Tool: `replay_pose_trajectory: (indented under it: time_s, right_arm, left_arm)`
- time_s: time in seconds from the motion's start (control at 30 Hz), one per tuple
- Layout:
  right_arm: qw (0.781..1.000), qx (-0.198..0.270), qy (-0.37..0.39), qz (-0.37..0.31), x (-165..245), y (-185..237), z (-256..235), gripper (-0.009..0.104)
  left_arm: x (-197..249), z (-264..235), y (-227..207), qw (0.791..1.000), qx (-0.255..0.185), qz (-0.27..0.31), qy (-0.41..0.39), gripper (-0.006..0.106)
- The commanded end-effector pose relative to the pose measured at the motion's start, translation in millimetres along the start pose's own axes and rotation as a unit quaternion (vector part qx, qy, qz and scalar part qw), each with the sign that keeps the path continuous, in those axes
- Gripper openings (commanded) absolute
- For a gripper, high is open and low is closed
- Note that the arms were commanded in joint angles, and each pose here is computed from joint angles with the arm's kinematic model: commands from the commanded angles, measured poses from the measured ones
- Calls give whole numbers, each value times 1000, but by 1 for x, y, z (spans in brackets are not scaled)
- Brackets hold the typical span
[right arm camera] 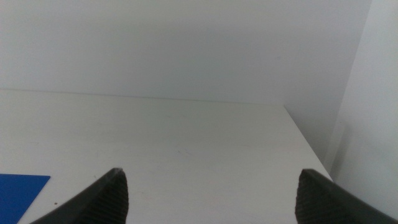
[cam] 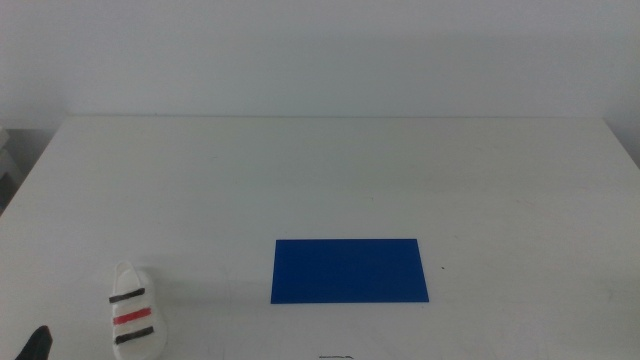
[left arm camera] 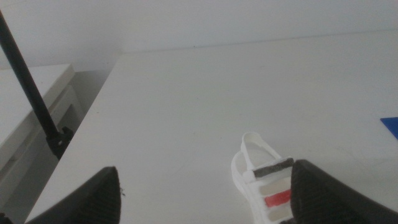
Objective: Use one arm to grab the shoe from the table and place it on the mat.
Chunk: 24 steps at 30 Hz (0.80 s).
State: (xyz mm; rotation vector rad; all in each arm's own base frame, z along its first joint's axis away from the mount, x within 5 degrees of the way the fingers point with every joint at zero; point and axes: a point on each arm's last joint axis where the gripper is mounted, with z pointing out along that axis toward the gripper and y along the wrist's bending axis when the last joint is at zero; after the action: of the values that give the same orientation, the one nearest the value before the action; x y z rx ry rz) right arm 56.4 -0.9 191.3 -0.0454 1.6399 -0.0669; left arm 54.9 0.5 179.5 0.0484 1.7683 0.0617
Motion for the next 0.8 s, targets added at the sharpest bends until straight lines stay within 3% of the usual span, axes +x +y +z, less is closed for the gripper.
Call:
replay_pose_trajectory:
  time_s: [0.0,0.2,0.5,0.77]
  right_arm:
    - [998,4,-57,-7,-14,-1,-3,94]
    - [998,4,-57,-7,-14,-1,-3,94]
    - [998,4,-57,-7,-14,-1,-3,94]
    - [998,4,-57,-7,-14,-1,-3,94]
  left_arm:
    - [-9,-2,1,999,-4,-1,-49,94]
    - [-26,-5,1,1000,3,1,-29,94]
    - [-117,2,5,988,29,-3,154,94]
    - [-164,29,7,952,7,-116,283,94]
